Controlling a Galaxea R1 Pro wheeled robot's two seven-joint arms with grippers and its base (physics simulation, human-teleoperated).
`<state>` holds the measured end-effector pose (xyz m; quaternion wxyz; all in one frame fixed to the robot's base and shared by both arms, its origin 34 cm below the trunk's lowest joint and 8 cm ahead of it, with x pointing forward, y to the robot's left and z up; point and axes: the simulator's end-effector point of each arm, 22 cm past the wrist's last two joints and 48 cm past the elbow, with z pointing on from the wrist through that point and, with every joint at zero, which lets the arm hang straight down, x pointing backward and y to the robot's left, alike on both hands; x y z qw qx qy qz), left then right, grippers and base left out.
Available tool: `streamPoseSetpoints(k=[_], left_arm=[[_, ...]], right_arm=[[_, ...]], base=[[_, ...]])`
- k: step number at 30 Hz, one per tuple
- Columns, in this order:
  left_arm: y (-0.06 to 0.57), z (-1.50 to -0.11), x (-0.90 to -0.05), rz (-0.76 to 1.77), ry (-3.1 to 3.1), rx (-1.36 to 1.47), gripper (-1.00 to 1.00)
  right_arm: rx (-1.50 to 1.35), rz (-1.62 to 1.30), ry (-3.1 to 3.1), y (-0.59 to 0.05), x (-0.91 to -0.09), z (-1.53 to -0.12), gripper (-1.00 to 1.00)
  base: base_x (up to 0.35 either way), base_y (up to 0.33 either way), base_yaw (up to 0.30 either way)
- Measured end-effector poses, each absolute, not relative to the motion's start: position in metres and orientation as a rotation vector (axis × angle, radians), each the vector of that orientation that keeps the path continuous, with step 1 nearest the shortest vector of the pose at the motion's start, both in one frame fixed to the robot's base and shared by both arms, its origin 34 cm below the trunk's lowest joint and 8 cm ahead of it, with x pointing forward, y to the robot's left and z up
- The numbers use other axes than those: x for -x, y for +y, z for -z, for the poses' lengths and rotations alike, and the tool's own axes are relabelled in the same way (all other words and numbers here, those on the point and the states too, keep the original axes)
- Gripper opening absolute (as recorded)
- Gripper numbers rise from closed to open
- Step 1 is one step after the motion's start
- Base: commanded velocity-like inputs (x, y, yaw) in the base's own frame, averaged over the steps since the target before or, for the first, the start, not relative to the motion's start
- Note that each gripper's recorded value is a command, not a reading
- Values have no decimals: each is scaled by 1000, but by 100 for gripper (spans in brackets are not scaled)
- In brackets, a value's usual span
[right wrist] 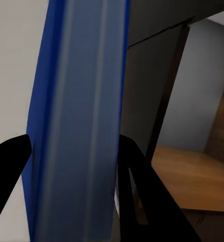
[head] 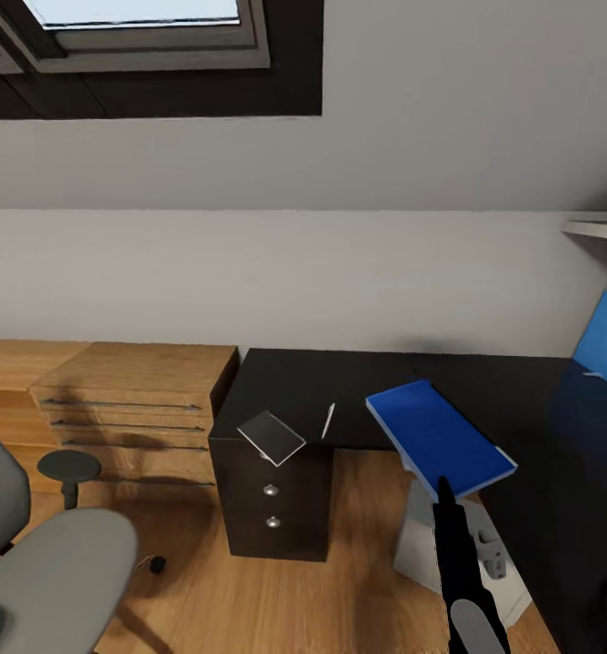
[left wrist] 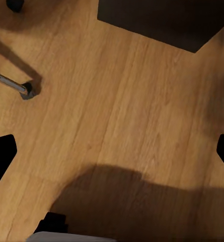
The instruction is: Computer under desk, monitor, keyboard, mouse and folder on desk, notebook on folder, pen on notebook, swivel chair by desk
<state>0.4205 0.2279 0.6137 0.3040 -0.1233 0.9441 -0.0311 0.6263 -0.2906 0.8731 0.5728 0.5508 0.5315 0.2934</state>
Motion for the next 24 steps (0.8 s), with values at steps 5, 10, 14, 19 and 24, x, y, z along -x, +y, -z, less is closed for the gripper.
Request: streamPoseSetpoints(k=[5, 10, 14, 19, 24], left_arm=[[228, -612, -418, 82, 2509, 326, 100], [228, -610, -417, 81, 2514, 327, 100], [228, -609, -416, 80, 2519, 328, 100], [228, -607, -414, 79, 2525, 329, 100], [228, -606, -413, 79, 2527, 329, 100]], right_arm=[[-1300, -679, 1259, -290, -625, -865, -100], [-1304, -674, 1266, -290, -625, -861, -100], [-1307, -670, 1272, -290, -625, -858, -100], [-1309, -667, 1278, -290, -625, -855, -100], [-1337, -695, 1262, -285, -625, -855, -100]], base=[[0, 0, -188], [0, 0, -188], [0, 0, -178], [0, 0, -83], [0, 0, -12]])
